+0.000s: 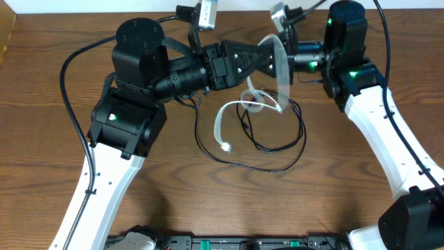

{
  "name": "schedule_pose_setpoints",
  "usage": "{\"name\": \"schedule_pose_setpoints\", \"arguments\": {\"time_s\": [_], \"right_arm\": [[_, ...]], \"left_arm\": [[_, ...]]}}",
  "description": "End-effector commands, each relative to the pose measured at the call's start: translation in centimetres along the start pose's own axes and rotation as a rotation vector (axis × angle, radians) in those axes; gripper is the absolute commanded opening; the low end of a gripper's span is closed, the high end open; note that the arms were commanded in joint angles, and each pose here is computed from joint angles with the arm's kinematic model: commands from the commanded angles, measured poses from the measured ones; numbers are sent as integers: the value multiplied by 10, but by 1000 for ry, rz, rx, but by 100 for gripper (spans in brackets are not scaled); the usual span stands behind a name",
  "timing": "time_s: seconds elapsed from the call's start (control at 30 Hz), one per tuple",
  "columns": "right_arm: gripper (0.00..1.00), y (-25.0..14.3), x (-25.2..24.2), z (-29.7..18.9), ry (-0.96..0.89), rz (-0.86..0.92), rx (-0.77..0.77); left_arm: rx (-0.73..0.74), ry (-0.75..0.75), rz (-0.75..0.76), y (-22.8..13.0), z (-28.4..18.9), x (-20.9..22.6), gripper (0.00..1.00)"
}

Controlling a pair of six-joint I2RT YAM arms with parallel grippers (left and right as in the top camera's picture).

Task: Untangle cables

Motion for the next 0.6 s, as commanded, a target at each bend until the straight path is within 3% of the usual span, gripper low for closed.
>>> {"name": "schedule_pose_setpoints", "arguments": {"time_s": [0.0, 0.07, 0.33, 0.57], "right_arm": [[1, 8, -18, -7, -128, 152, -43], [1, 10, -31, -15, -198, 223, -71], [1, 22, -70, -76, -400, 343, -165], [1, 17, -98, -150, -875, 284, -39]], "left_arm": [[-4, -23, 95, 1, -4, -11, 65], [-5, -23, 126, 1, -4, -11, 70], [-8, -21, 200, 1, -4, -11, 71], [-21, -11, 203, 3, -4, -10, 71]]}}
Point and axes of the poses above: each gripper's point midway between its finger pads, its own z axis out along the fingers, its own x axis along the line the jaws close on, y = z × x, the point moved 3 cm from there along -z, back along the fingers, and after that the axes turned 7 degrees about -z, right-handed, at the moved point
